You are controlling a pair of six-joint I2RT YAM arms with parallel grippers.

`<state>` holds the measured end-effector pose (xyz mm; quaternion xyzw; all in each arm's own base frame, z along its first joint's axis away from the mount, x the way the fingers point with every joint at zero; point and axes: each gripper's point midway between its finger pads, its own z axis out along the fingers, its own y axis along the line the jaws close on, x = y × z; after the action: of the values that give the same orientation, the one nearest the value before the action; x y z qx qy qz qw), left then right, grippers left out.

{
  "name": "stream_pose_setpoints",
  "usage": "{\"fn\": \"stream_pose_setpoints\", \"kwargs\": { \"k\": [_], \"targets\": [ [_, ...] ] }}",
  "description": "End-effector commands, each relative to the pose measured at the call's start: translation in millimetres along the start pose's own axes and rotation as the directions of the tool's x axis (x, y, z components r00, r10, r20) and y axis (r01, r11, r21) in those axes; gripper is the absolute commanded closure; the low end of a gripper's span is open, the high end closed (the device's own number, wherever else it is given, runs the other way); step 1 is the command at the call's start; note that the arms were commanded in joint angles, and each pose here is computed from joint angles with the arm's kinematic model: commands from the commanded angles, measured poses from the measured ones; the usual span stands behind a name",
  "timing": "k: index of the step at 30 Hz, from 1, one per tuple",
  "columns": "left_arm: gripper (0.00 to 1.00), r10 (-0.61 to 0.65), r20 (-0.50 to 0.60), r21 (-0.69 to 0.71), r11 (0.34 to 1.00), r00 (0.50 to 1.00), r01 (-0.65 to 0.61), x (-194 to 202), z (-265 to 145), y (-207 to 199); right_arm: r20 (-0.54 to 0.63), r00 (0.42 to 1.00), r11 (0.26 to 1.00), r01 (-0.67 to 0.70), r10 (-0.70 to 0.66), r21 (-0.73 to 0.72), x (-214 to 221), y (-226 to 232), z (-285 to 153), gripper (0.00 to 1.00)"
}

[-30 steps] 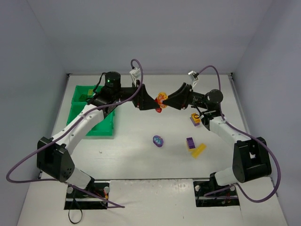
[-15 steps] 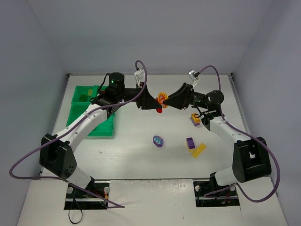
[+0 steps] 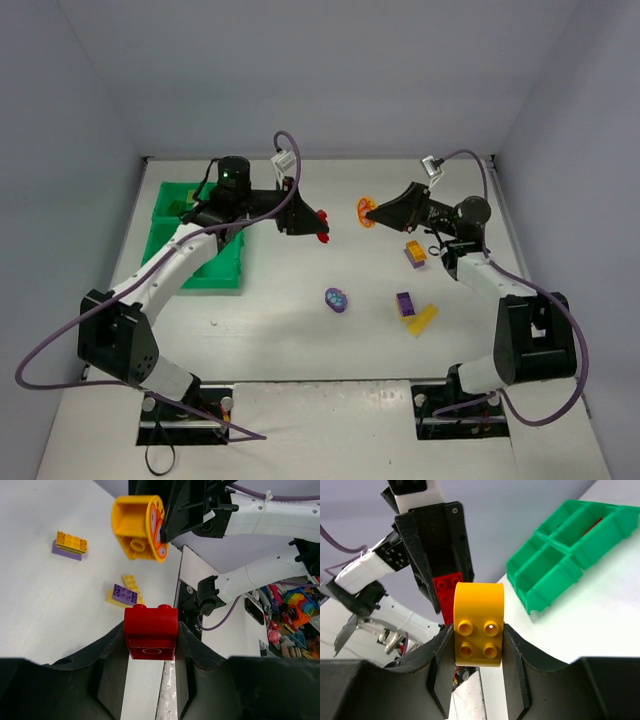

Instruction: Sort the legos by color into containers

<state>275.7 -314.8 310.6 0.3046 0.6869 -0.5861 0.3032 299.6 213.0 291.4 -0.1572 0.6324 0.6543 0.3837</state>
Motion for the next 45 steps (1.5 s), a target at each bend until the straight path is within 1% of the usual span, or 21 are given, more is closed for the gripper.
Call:
{"fn": "stream_pose_setpoints", "kwargs": {
  "k": [1,5,6,7,8,9,10,11,12,15,18,21,25,28,30,31,33,35,38,41,45],
  "targets": [
    [1.00,0.148,0.047,0.017,0.989,0.988,-0.149,-17,-25,-19,0.070,0.964,0.962,0.261,-0.256,-0.084,-18,32,-6,1.00],
    [1.00,0.088,0.086,-0.197,0.978,0.992,-0.070,-23,-55,29,0.038,0.971,0.972,0.235,-0.234,-0.006,-17,13,-11,1.00],
    [1.00,0.092,0.128,-0.328,0.944,0.987,-0.045,-39,-72,56,0.023,0.971,0.971,0.239,-0.240,0.016,-17,9,-10,1.00],
    [1.00,0.066,0.113,-0.417,0.909,0.991,-0.013,-36,-83,75,-0.015,0.972,0.969,0.233,-0.233,0.082,-11,-6,-13,1.00],
    [1.00,0.062,0.120,-0.514,0.858,0.991,0.008,-42,-95,93,-0.026,0.965,0.959,0.261,-0.260,0.111,-17,-6,-12,1.00],
    [1.00,0.066,0.108,-0.672,0.740,0.992,0.024,-50,-117,124,-0.060,0.978,0.964,0.208,-0.200,0.168,-9,-14,-16,1.00],
    [1.00,0.066,0.102,-0.733,0.680,0.993,0.031,-55,-126,138,-0.074,0.959,0.938,0.285,-0.275,0.200,-13,-21,-18,1.00],
    [1.00,0.070,0.106,-0.792,0.609,0.992,0.042,-62,-138,151,-0.081,0.956,0.932,0.293,-0.282,0.214,-14,-21,-19,1.00],
    [1.00,0.059,0.120,-0.871,0.486,0.991,0.076,-71,-156,174,-0.080,0.955,0.928,0.296,-0.285,0.226,-14,-19,-20,1.00],
    [1.00,0.017,0.138,-0.943,0.307,0.990,0.126,-73,-184,217,-0.082,0.955,0.921,0.297,-0.285,0.252,-12,-20,-23,1.00],
    [1.00,-0.007,0.191,-0.963,0.194,0.982,0.189,-79,-209,246,-0.086,0.956,0.916,0.293,-0.280,0.274,-6,-17,-27,1.00],
    [1.00,-0.040,0.210,-0.969,0.126,0.977,0.214,-75,-223,271,-0.094,0.955,0.912,0.296,-0.281,0.284,-2,-16,-31,1.00],
    [1.00,-0.060,0.202,-0.978,0.044,0.978,0.205,-72,-237,297,-0.092,0.955,0.914,0.295,-0.281,0.279,3,-11,-32,1.00],
    [1.00,-0.057,0.203,-0.978,0.027,0.977,0.205,-72,-242,309,-0.094,0.955,0.914,0.295,-0.280,0.277,4,-9,-32,1.00],
    [0.88,-0.063,0.200,-0.979,0.017,0.978,0.201,-71,-243,314,-0.097,0.956,0.915,0.294,-0.277,0.277,5,-9,-32,1.00],
    [0.78,-0.070,0.198,-0.980,0.009,0.978,0.199,-68,-243,316,-0.095,0.956,0.914,0.294,-0.278,0.279,5,-9,-33,1.00],
    [0.67,-0.075,0.195,-0.981,-0.011,0.978,0.194,-64,-247,317,-0.096,0.957,0.915,0.291,-0.275,0.279,5,-10,-33,1.00],
    [0.52,-0.079,0.193,-0.981,-0.027,0.978,0.191,-61,-249,316,-0.097,0.956,0.916,0.292,-0.276,0.276,4,-9,-31,1.00],
    [0.41,-0.082,0.193,-0.981,-0.020,0.978,0.192,-61,-249,312,-0.099,0.955,0.915,0.295,-0.279,0.274,2,-10,-30,1.00],
    [0.36,-0.073,0.194,-0.981,-0.004,0.978,0.194,-65,-248,304,-0.105,0.955,0.916,0.295,-0.276,0.273,3,-11,-26,1.00],
    [0.35,-0.065,0.207,-0.978,0.023,0.976,0.209,-71,-247,286,-0.127,0.950,0.912,0.310,-0.286,0.270,6,-9,-16,1.00]
  ]
}}
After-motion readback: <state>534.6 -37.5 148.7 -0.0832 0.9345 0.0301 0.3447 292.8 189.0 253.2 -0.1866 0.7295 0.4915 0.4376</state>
